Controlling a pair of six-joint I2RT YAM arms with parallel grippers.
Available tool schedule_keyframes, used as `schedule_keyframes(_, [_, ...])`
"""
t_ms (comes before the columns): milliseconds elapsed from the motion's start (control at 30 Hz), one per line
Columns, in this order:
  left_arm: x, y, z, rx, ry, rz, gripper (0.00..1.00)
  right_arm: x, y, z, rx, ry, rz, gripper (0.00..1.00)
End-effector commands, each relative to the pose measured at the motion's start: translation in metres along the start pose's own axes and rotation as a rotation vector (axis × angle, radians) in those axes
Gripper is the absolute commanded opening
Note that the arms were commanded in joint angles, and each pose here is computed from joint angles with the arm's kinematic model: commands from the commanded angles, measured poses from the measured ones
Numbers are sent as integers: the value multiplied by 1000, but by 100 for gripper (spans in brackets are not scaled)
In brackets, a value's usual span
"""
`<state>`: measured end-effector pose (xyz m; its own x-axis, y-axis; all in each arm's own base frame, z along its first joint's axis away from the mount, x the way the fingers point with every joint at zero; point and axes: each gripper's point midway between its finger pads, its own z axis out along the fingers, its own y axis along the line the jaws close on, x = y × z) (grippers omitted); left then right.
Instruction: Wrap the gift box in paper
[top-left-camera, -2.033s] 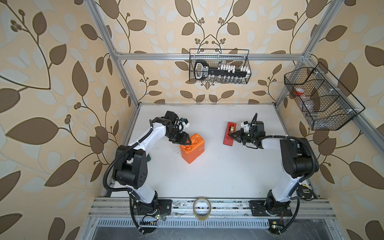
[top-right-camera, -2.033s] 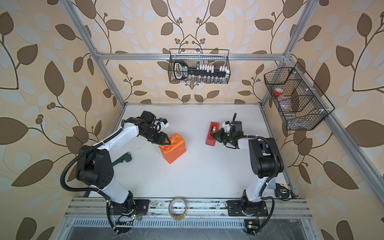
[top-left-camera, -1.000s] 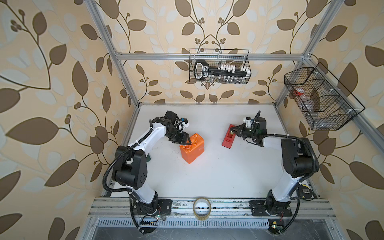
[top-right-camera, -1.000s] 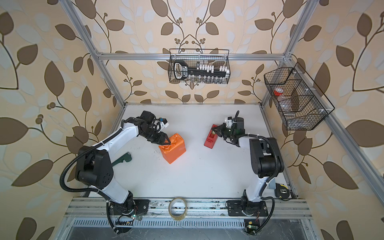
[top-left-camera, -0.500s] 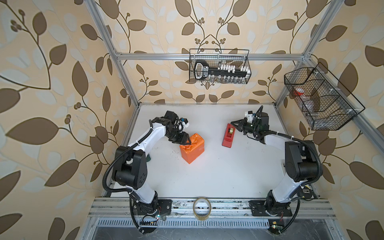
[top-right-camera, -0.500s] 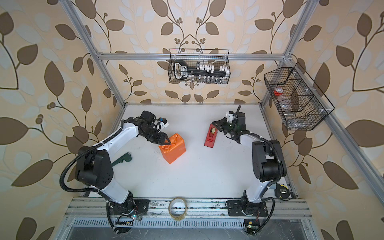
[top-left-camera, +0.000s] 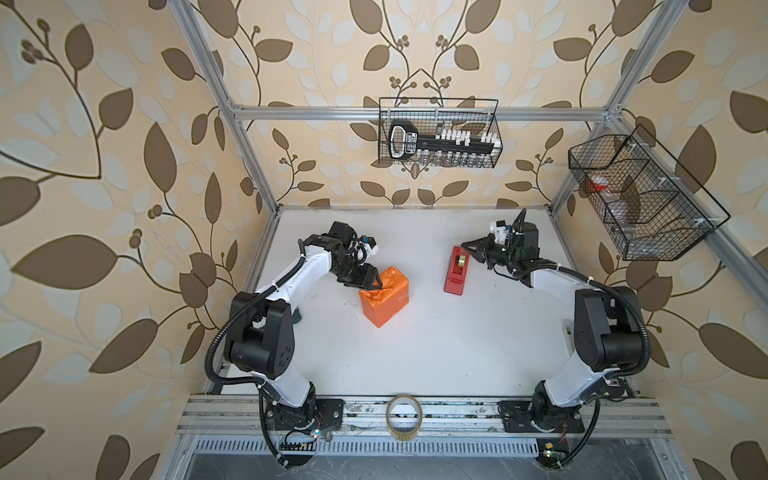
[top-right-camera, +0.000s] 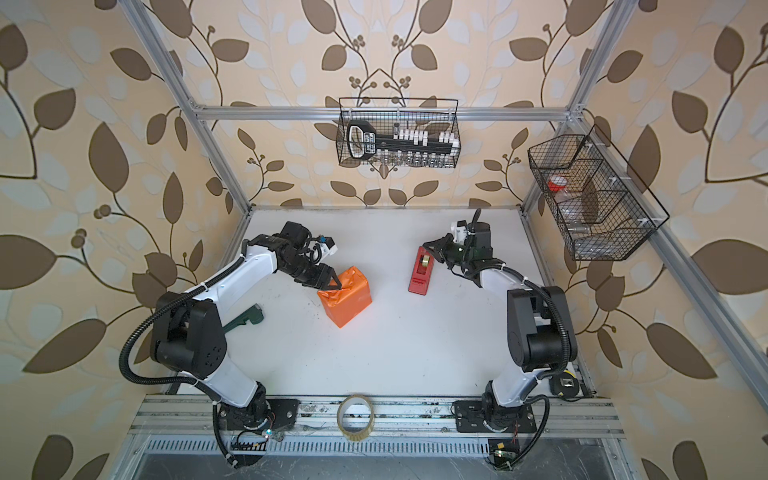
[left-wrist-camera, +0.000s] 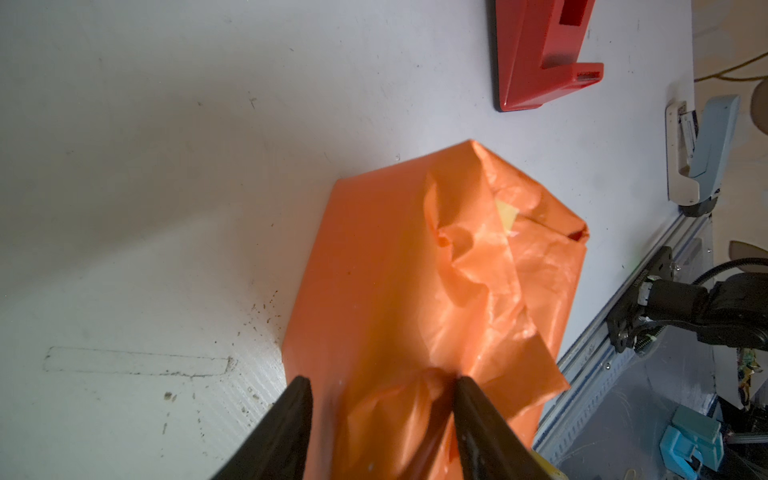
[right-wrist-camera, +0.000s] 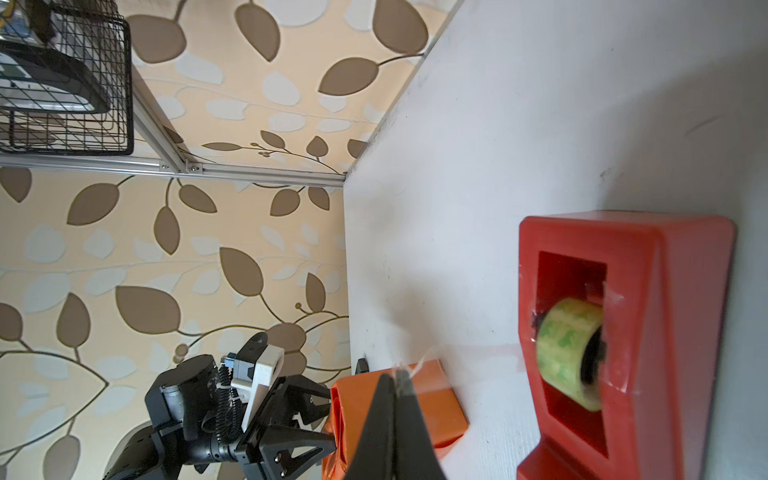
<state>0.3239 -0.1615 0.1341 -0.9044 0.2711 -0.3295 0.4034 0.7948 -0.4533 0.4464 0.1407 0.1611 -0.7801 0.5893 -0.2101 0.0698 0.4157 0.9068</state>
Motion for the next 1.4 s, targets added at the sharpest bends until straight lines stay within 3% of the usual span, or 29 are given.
schedule_keyframes(0, [21,14,0,-82,71,-10,56,3,-10,4,-4,-5,-15,0])
schedule_keyframes(333, [21,15,2,-79,74,-15,56,-9,50,-14,-67,-40,-81,0])
schedule_keyframes(600, [21,13,0,-76,75,-16,56,25,17,-13,-33,-9,-28,0])
schedule_keyframes(1033, [21,14,5,-66,83,-25,56,125,-36,-16,44,79,19,0])
schedule_keyframes(1367, [22,15,5,-69,82,-20,56,149,-59,-16,79,108,32,0])
